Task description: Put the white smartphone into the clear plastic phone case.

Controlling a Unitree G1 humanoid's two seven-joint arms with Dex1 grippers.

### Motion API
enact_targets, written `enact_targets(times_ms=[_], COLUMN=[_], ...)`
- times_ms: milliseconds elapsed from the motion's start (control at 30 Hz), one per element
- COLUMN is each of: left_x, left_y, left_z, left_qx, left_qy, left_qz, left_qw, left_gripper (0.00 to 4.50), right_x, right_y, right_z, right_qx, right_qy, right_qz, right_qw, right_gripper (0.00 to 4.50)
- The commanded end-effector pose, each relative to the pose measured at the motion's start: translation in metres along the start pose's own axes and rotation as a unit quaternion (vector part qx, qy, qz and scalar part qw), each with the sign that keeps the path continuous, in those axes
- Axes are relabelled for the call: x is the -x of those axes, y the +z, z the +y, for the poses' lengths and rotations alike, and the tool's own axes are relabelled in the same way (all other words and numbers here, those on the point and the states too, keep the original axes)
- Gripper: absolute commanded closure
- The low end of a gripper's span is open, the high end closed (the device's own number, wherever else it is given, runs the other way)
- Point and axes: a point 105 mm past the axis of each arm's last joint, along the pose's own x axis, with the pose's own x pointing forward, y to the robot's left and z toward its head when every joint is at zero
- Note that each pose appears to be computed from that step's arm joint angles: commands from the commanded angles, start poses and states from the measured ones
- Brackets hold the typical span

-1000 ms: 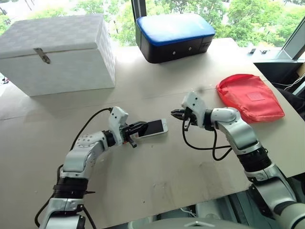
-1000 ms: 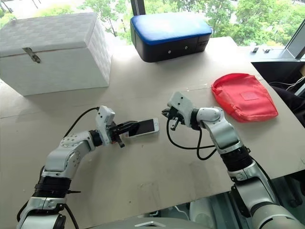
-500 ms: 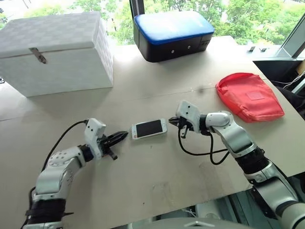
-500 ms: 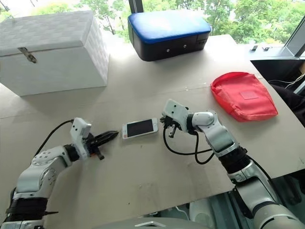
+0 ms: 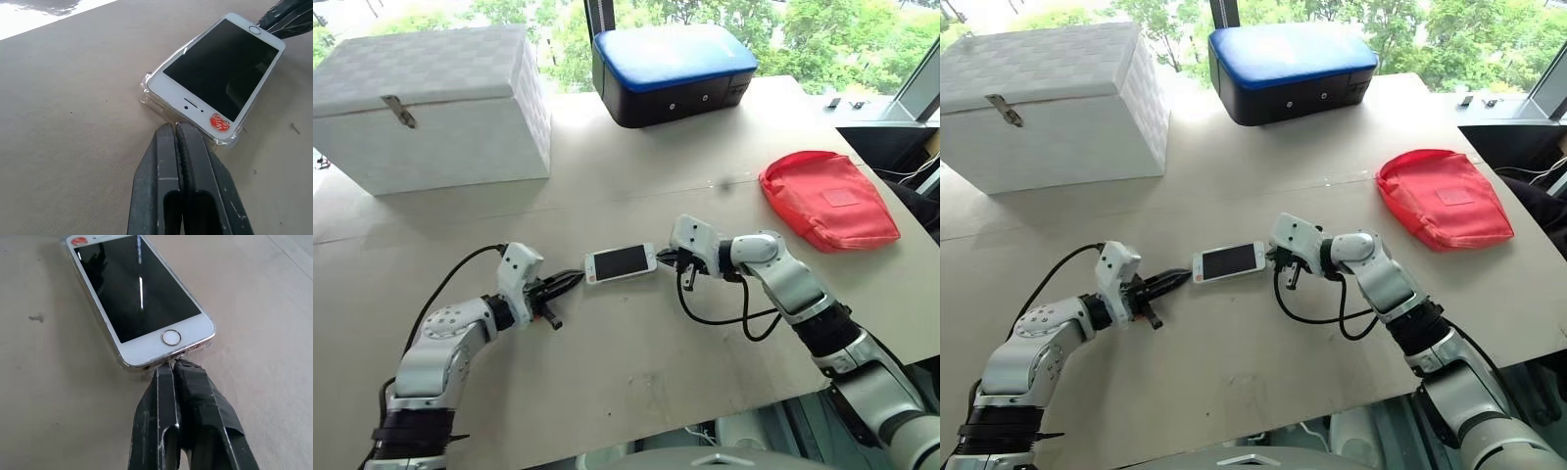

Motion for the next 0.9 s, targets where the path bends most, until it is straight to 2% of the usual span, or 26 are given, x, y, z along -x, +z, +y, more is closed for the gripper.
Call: enact_targets(times_ms=[33, 500, 900], left_x=[-0.005, -0.003, -0.004], left_y=[0.000, -0.002, 0.000], left_z=[-0.011, -0.008, -0.008], left_qx=[-0.006, 0.002, 0.000], left_qy=[-0.025, -0.013, -0.014], left_qz=[0.005, 0.009, 0.009], left_qw=[1.000, 1.000, 1.000], left_gripper=[4.45, 4.45, 4.45], right_x=[-0.002, 0.021, -0.012], right_y=[0.019, 0.016, 0.028], right_z=[-0.001, -0.036, 0.001], right_qx=[0.023, 0.037, 0.047], right_qy=[0.006, -0.045, 0.037], right_qz=[-0.030, -0.004, -0.025], right_qw=[0.999, 0.998, 0.998], right_gripper=[4.50, 4.50, 4.50])
